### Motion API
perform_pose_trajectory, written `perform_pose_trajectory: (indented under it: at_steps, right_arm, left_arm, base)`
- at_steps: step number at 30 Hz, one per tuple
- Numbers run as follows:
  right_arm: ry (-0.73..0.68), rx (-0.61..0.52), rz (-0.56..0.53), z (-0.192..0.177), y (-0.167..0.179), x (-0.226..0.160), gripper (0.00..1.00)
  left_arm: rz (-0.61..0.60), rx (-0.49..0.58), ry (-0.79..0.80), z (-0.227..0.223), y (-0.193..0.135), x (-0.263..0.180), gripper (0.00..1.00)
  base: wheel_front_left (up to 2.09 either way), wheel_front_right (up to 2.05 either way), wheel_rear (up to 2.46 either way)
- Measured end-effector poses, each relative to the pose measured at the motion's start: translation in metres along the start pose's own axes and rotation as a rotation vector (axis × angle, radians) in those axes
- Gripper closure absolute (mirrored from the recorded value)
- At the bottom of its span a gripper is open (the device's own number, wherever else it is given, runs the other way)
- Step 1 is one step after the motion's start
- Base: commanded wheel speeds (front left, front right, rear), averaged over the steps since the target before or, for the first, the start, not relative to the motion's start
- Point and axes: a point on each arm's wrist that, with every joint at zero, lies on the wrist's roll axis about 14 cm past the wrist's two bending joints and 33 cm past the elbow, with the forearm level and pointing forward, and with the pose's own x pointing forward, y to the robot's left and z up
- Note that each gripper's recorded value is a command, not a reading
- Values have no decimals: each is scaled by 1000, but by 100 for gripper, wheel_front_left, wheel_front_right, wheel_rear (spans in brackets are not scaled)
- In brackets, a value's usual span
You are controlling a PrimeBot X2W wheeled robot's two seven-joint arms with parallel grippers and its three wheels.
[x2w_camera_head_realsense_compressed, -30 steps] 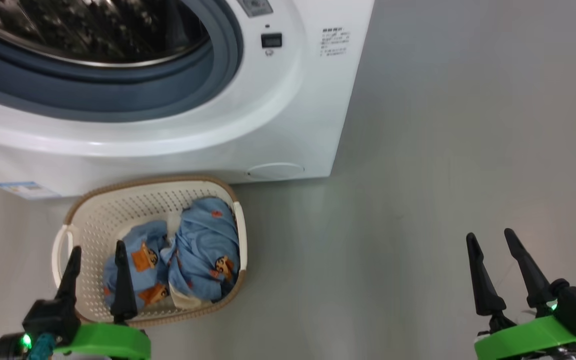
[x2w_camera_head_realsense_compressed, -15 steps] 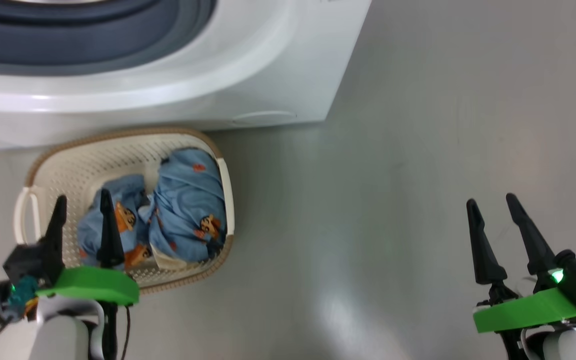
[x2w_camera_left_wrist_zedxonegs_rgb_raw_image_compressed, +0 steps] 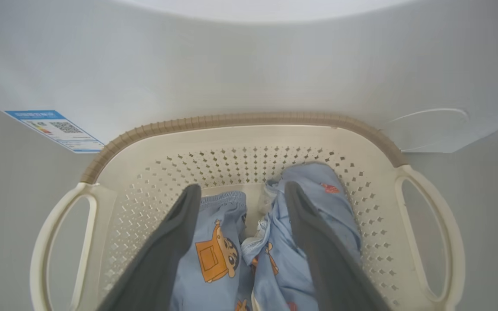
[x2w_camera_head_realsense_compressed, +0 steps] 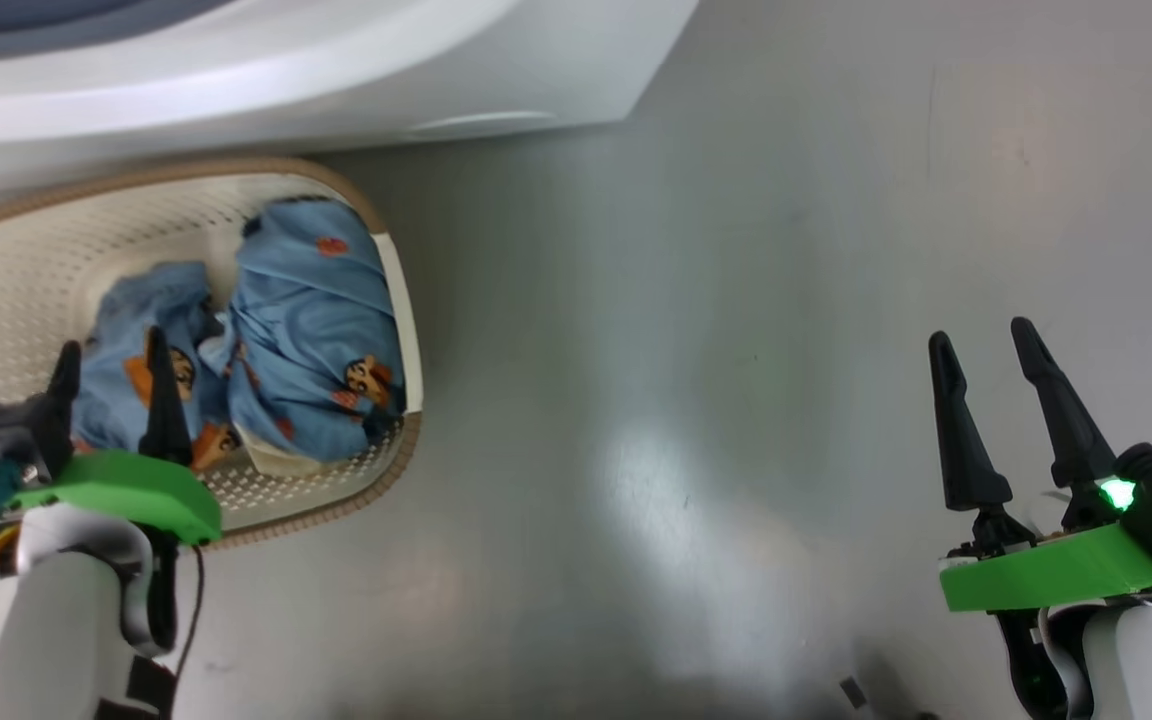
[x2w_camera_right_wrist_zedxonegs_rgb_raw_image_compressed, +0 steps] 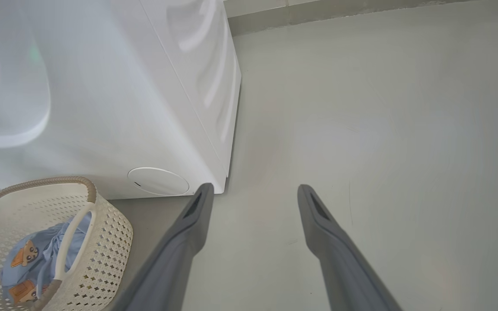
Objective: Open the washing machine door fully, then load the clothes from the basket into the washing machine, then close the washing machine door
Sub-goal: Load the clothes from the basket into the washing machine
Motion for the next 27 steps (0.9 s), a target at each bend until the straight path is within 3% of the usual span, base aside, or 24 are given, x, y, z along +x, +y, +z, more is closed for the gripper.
perform_pose_trajectory:
  at_steps: [14,27]
  right_arm:
    - [72,-3,-42,-35,-17,10,0]
    - [119,-7,-76,-58,-29,13,0]
  left_arm:
    - [28,79,327,-85,20,38,0]
    - [37,114,450,-118,27,67,0]
  base:
    - [0,0,0]
    - [0,0,0]
